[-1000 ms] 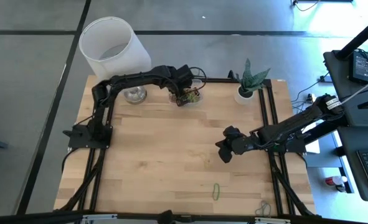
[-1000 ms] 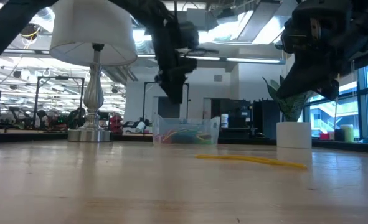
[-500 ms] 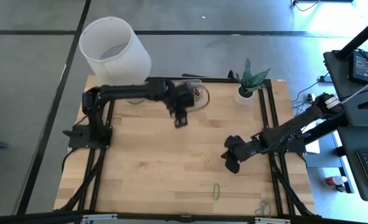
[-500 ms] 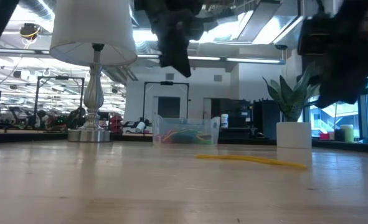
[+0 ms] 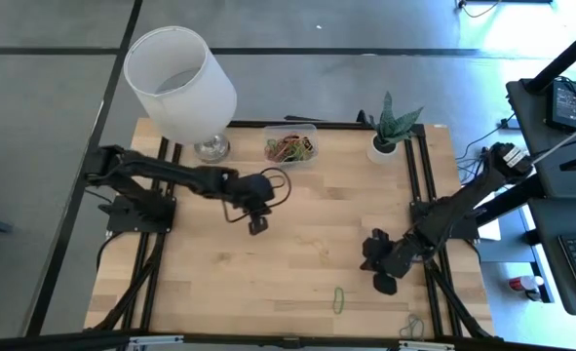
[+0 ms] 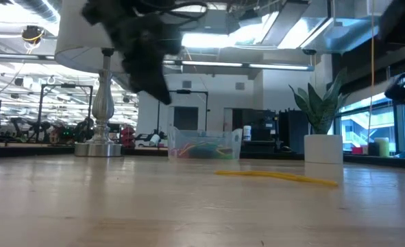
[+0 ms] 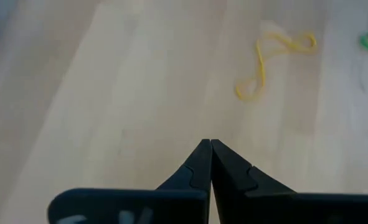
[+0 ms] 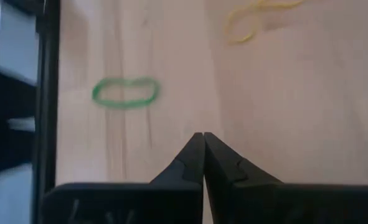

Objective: Pick and place rubber bands into bin
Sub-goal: Put the green rubber band into the transparent bin

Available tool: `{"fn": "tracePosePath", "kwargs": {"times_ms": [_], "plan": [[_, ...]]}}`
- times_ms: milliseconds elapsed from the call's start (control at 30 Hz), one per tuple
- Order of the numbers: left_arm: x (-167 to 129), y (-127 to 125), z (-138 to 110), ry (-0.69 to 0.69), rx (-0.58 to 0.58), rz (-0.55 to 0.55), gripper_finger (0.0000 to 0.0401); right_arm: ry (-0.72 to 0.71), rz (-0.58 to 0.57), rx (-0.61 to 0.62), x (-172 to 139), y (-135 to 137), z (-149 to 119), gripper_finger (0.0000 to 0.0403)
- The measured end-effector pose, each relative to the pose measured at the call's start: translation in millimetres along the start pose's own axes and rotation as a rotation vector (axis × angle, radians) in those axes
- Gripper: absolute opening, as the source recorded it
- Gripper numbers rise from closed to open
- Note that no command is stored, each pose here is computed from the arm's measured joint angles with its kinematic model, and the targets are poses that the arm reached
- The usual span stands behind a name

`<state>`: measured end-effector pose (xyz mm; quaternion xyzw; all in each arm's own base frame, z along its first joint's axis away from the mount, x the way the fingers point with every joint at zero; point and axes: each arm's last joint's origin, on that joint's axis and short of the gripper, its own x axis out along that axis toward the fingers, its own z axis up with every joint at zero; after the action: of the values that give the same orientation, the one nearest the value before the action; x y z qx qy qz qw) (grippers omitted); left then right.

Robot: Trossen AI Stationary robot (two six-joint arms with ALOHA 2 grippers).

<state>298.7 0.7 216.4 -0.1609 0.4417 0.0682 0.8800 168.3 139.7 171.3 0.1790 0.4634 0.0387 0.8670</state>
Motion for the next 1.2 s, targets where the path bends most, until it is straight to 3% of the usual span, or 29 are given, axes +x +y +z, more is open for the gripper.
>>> {"fn": "tracePosePath", "kwargs": {"times_ms": [233, 533, 733, 867, 1033, 1200], "plan": [[-18.6, -5.9, -35.8, 0.018, -0.016, -0.036, 0.0002, -0.002, 0.036, -0.157, 32.1, 14.1, -8.9, 0.0006], [-34.5, -15.9, -61.4, 0.031, 0.030, -0.074, 0.0002, 0.012, -0.028, -0.080, 75.9, 33.5, -0.5, 0.0057], [-35.9, -16.1, -64.2, 0.025, 0.074, -0.074, 0.0003, 0.025, -0.076, -0.072, 100.0, 42.3, 0.3, 0.0113], [-35.8, -16.7, -63.8, 0.022, 0.105, -0.086, 0.0001, 0.000, -0.091, -0.094, 111.5, 51.0, 5.4, 0.0126], [-35.7, -16.7, -64.0, 0.025, 0.134, -0.090, 0.0003, -0.010, -0.122, -0.225, 127.1, 65.9, 16.4, 0.0097], [-35.7, -16.9, -64.0, 0.024, 0.175, -0.096, 0.0001, -0.009, -0.131, -0.145, 141.4, 75.3, 30.2, 0.0019]]}}
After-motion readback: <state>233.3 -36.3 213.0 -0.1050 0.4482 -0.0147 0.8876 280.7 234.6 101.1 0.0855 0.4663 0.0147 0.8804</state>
